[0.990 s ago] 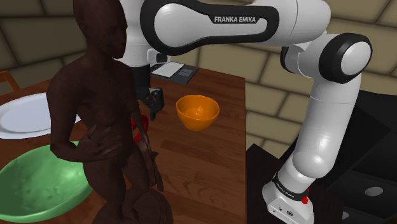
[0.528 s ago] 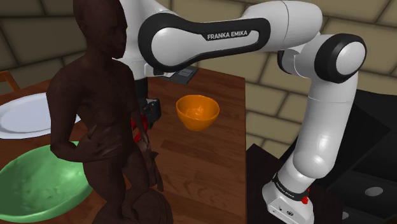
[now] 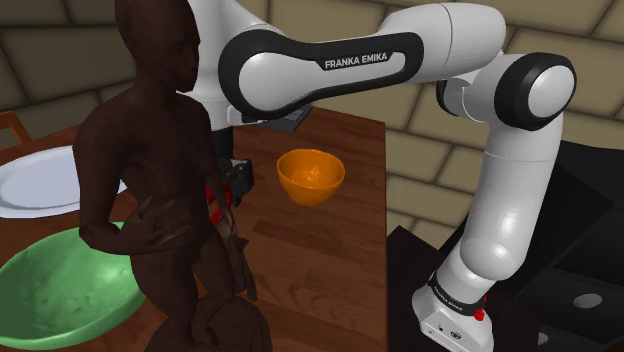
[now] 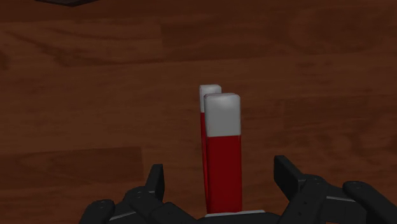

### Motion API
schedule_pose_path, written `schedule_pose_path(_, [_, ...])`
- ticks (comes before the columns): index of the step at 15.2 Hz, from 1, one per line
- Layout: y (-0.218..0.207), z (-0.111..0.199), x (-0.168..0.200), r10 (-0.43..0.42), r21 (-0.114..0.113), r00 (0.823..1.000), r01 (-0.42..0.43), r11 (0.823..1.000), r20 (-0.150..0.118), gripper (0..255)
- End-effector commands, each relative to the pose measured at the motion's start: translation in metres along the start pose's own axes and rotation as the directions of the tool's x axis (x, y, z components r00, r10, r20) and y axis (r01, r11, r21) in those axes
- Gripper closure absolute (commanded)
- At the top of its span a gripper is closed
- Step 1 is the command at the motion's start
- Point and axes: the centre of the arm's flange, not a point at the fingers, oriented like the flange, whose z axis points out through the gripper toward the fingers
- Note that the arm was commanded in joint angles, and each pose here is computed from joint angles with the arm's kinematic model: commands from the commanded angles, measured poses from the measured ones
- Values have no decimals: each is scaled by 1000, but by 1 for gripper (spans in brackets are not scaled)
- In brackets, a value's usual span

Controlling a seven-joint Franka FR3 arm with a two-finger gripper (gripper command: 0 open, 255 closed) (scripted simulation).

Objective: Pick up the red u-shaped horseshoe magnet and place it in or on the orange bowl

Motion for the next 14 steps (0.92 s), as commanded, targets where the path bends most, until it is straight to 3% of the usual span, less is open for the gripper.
schedule_pose_path(1, [0, 0, 0, 0, 0, 1000, 0, 1000, 0, 255])
schedule_pose_path(10, [0, 0, 0, 0, 0, 1000, 0, 1000, 0, 255])
schedule_pose_path(14, [0, -21, 0, 0, 0, 1000, 0, 1000, 0, 255])
